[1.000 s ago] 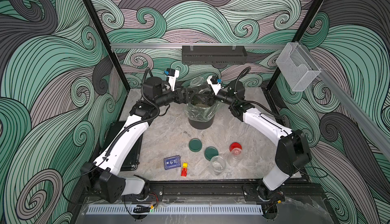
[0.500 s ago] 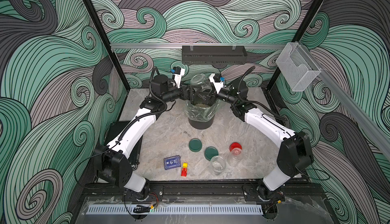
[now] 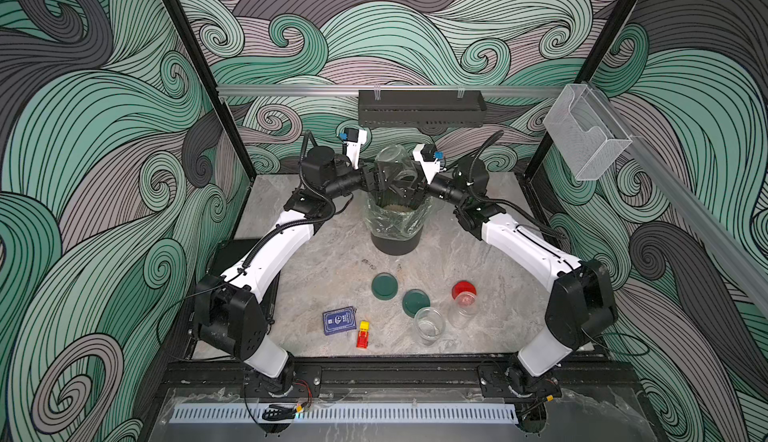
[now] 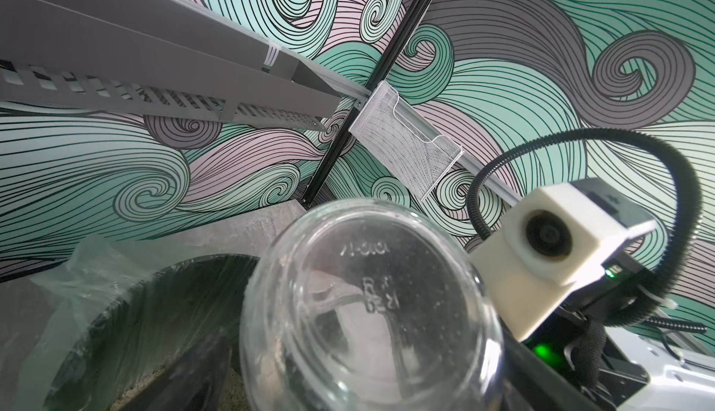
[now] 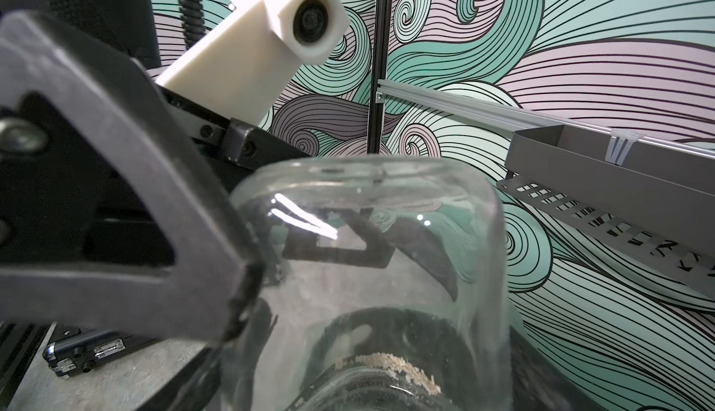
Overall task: Empty expired oatmeal from jars
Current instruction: Pour the expired oatmeal into the trash bin, then place the jar at the center of the board.
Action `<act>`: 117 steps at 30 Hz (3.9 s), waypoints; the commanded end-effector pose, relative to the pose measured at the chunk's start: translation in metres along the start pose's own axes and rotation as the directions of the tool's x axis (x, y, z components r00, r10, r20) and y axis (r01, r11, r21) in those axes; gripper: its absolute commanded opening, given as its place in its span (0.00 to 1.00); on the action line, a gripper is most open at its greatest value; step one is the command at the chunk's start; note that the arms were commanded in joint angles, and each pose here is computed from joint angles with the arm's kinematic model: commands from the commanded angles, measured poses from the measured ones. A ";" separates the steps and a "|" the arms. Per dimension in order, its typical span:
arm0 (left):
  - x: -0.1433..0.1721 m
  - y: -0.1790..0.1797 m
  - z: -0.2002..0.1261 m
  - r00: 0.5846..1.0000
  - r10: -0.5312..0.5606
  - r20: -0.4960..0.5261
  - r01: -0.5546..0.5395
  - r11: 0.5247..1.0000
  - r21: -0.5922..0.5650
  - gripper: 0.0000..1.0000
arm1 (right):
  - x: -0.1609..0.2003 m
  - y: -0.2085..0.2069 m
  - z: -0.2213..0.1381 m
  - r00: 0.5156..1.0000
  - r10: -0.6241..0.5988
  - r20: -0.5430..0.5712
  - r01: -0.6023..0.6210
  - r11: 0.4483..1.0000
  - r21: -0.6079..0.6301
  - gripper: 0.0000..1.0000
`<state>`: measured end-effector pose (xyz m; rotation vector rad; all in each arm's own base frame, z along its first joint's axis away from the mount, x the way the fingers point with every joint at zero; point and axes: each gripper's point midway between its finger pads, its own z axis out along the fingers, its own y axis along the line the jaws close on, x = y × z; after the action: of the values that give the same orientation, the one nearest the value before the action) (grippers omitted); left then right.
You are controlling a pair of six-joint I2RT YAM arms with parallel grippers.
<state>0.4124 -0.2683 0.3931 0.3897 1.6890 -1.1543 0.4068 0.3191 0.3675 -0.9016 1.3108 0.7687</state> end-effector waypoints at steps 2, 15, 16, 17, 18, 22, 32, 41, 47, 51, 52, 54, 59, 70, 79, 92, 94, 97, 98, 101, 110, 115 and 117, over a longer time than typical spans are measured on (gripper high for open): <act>-0.030 -0.015 0.002 0.995 0.032 0.090 -0.033 0.999 0.015 0.98 | -0.055 0.012 -0.009 0.987 -0.081 0.137 0.085 0.996 -0.023 0.00; -0.026 -0.011 0.010 0.996 0.032 0.079 -0.031 0.999 -0.021 0.99 | -0.055 0.017 -0.007 0.988 -0.081 0.135 0.087 0.995 -0.039 0.00; -0.026 -0.010 0.010 0.996 0.033 0.079 -0.031 0.999 -0.027 0.99 | -0.055 0.017 -0.007 0.987 -0.082 0.135 0.087 0.995 -0.038 0.00; -0.026 -0.011 0.010 0.996 0.034 0.078 -0.032 0.999 -0.027 0.98 | -0.055 0.018 -0.007 0.988 -0.081 0.135 0.087 0.995 -0.039 0.00; -0.026 -0.010 0.010 0.996 0.032 0.079 -0.029 0.999 -0.031 0.98 | -0.054 0.018 -0.007 0.988 -0.080 0.134 0.086 0.995 -0.041 0.00; -0.025 -0.006 0.012 0.997 0.008 0.071 -0.005 0.999 -0.053 0.85 | -0.054 0.018 -0.006 0.988 -0.080 0.132 0.086 0.996 -0.038 0.00; -0.027 -0.001 0.007 0.996 -0.041 0.076 0.048 0.994 -0.098 0.22 | -0.050 0.014 -0.005 0.990 -0.070 0.126 0.072 0.997 -0.016 0.05; -0.042 0.023 -0.014 0.973 -0.100 0.208 0.153 0.954 -0.258 0.00 | -0.047 0.009 -0.007 0.991 -0.052 0.126 0.052 0.999 0.010 0.76; -0.048 0.047 -0.025 0.929 -0.158 0.335 0.273 0.904 -0.328 0.00 | -0.046 0.004 -0.010 0.993 -0.006 0.117 0.001 0.999 0.044 0.99; -0.053 0.056 -0.028 0.892 -0.201 0.405 0.346 0.880 -0.325 0.00 | -0.047 0.004 -0.014 0.992 0.037 0.118 -0.043 0.998 0.045 0.99; -0.054 0.057 -0.029 0.883 -0.212 0.419 0.362 0.875 -0.320 0.00 | -0.047 0.004 -0.015 0.992 0.047 0.118 -0.053 0.998 0.045 0.99; -0.056 0.060 -0.030 0.863 -0.238 0.445 0.399 0.862 -0.312 0.00 | -0.049 0.003 -0.019 0.990 0.081 0.115 -0.088 0.995 0.052 0.99; -0.062 0.060 -0.032 0.809 -0.332 0.486 0.491 0.835 -0.247 0.00 | -0.053 -0.009 -0.035 0.946 0.303 0.116 -0.316 0.942 0.115 0.99; -0.078 0.038 -0.026 0.615 -0.644 0.454 0.683 0.723 0.101 0.00 | -0.047 -0.025 -0.061 0.645 0.743 0.178 -0.763 0.637 0.110 0.99; -0.085 0.013 -0.012 0.558 -0.769 0.312 0.720 0.636 0.277 0.00 | -0.054 -0.017 -0.049 0.561 0.813 0.155 -0.823 0.569 -0.009 0.99; -0.082 -0.002 -0.014 0.555 -0.793 0.253 0.720 0.610 0.333 0.00 | -0.058 -0.011 -0.023 0.565 0.815 0.129 -0.817 0.575 -0.051 0.99; -0.081 -0.003 -0.015 0.556 -0.792 0.252 0.719 0.611 0.332 0.00 | -0.062 -0.008 -0.019 0.570 0.812 0.124 -0.811 0.581 -0.067 0.99; -0.080 -0.004 -0.017 0.558 -0.791 0.252 0.718 0.612 0.332 0.00 | -0.065 -0.005 -0.013 0.573 0.811 0.120 -0.808 0.584 -0.083 0.99; -0.079 -0.004 -0.017 0.559 -0.790 0.251 0.718 0.613 0.330 0.00 | -0.067 -0.005 -0.012 0.572 0.811 0.119 -0.808 0.583 -0.087 0.99; -0.077 -0.006 -0.017 0.562 -0.790 0.245 0.716 0.613 0.332 0.00 | -0.071 -0.004 -0.006 0.570 0.813 0.114 -0.808 0.581 -0.102 0.99; -0.077 -0.019 -0.017 0.572 -0.788 0.226 0.707 0.614 0.351 0.00 | -0.069 -0.004 0.008 0.555 0.826 0.095 -0.819 0.563 -0.109 0.99; -0.077 -0.023 -0.018 0.576 -0.787 0.221 0.703 0.615 0.357 0.00 | -0.066 -0.004 0.014 0.547 0.833 0.081 -0.825 0.553 -0.115 0.99; -0.077 -0.022 -0.020 0.572 -0.787 0.233 0.703 0.616 0.354 0.00 | -0.064 -0.005 0.014 0.545 0.834 0.084 -0.827 0.552 -0.107 0.99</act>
<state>0.4454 -0.2495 0.4226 -0.6028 1.5192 -1.8632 0.4144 0.3295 0.4168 -0.1459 1.6552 1.5718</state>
